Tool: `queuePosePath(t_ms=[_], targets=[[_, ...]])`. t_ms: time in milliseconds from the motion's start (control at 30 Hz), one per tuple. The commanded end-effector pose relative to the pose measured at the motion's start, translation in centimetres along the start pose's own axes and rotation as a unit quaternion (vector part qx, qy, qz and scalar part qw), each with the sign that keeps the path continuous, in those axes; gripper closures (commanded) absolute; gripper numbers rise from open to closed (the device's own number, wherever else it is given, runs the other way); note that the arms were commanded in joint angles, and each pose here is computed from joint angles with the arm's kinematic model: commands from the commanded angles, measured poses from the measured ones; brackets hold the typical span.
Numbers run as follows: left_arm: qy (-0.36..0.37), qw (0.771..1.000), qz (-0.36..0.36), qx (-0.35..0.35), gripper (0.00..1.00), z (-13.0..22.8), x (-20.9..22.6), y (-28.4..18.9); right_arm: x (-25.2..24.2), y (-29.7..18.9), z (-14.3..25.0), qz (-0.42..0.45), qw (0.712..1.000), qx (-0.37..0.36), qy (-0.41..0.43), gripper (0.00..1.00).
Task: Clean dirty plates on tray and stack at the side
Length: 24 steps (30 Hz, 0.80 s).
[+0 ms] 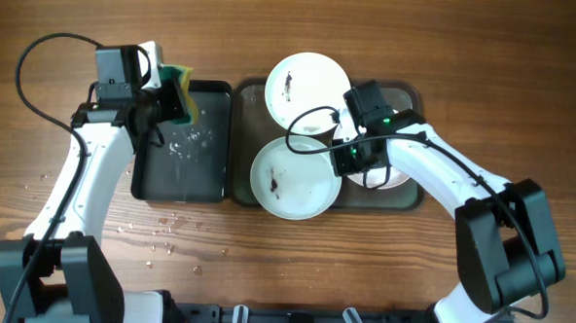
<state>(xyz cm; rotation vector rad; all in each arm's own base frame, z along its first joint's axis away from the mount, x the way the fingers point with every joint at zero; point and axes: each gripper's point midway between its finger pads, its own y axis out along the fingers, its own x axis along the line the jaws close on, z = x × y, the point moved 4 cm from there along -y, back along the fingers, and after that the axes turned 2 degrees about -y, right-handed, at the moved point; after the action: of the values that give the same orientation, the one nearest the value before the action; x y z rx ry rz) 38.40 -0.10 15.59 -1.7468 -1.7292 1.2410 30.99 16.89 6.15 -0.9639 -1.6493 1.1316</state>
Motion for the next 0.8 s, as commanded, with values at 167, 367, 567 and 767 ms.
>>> queuePosePath(t_ms=[167, 367, 567, 767], targets=[[-0.004, 1.0, 0.01, -0.001, 0.96, -0.4, -0.4, -0.2, 1.0, -1.1, -2.4, -0.017, 0.999, -0.029, -0.007, 0.96], [-0.005, 1.0, 0.009, 0.002, 0.96, -0.3, -0.3, -0.2, 2.2, -1.3, -2.4, -0.062, 0.997, -0.024, 0.029, 0.96], [-0.005, 1.0, 0.009, 0.003, 0.96, -0.2, -0.3, -0.2, 2.6, -0.7, -2.6, -0.059, 0.997, -0.039, -0.015, 0.69], [-0.006, 1.0, 0.008, 0.007, 0.96, 0.0, -0.3, -0.2, 1.5, -0.6, -2.7, -0.012, 0.998, -0.043, -0.041, 0.67]])
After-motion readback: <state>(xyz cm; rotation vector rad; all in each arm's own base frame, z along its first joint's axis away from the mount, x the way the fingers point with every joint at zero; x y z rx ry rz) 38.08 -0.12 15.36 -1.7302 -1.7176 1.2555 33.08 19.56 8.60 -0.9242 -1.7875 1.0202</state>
